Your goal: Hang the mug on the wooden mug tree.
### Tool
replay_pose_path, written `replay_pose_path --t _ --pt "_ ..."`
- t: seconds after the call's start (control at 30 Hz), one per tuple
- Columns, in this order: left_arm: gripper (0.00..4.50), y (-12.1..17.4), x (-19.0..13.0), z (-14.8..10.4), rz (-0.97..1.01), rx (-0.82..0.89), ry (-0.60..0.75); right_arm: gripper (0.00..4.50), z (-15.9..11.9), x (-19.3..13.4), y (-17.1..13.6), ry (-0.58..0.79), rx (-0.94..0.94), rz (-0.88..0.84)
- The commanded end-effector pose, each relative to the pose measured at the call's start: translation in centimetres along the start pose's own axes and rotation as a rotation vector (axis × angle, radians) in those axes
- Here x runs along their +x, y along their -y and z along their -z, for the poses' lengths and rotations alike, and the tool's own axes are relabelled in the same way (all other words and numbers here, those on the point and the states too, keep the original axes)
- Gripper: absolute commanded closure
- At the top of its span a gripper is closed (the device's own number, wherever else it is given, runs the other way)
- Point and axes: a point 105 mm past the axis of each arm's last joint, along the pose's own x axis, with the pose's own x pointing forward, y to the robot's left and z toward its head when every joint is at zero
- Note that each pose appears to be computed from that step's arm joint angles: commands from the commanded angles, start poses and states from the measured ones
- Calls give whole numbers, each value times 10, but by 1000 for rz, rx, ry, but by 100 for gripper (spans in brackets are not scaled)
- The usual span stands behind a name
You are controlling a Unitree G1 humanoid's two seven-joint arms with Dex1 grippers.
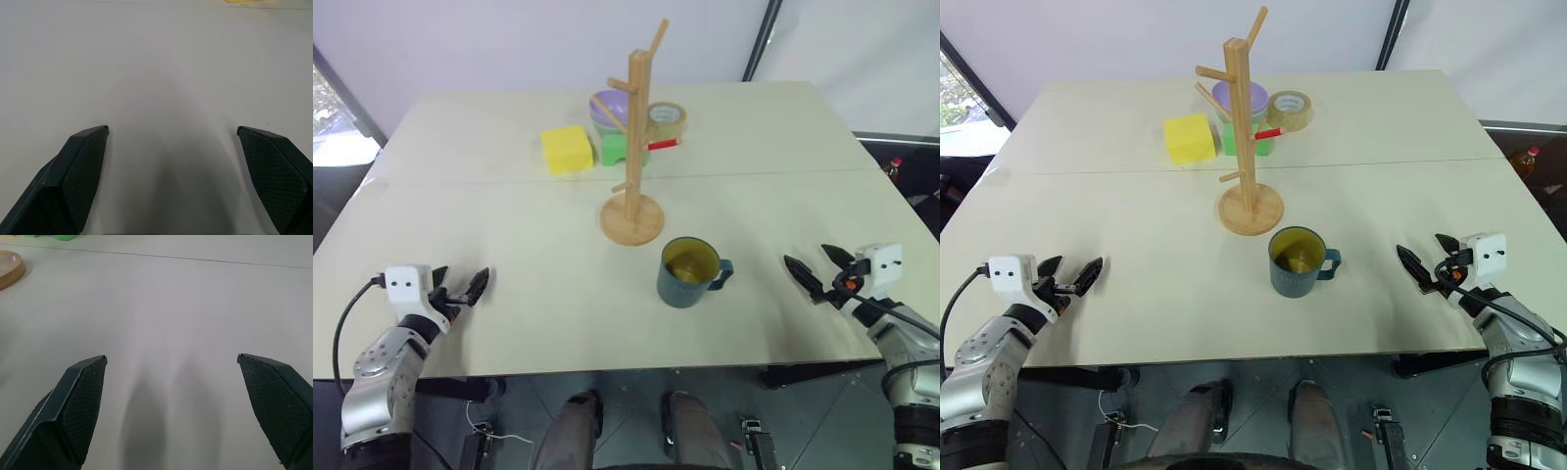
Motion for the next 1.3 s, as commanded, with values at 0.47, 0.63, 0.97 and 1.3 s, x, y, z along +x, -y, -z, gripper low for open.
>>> replay_pose_path --t 0.47,0.63,0.97,1.3 --pt "0 76 1 -34 424 89 103 7 -28 -17 -30 109 -43 -66" --pt "0 130 -11 -37 747 153 84 7 -23 -32 -74 102 -39 -147" --pt "0 183 -30 -40 1074 224 64 7 -8 -31 -131 97 32 -237" --pt "0 199 -45 -45 1181 246 63 7 -6 -14 -134 106 21 -205"
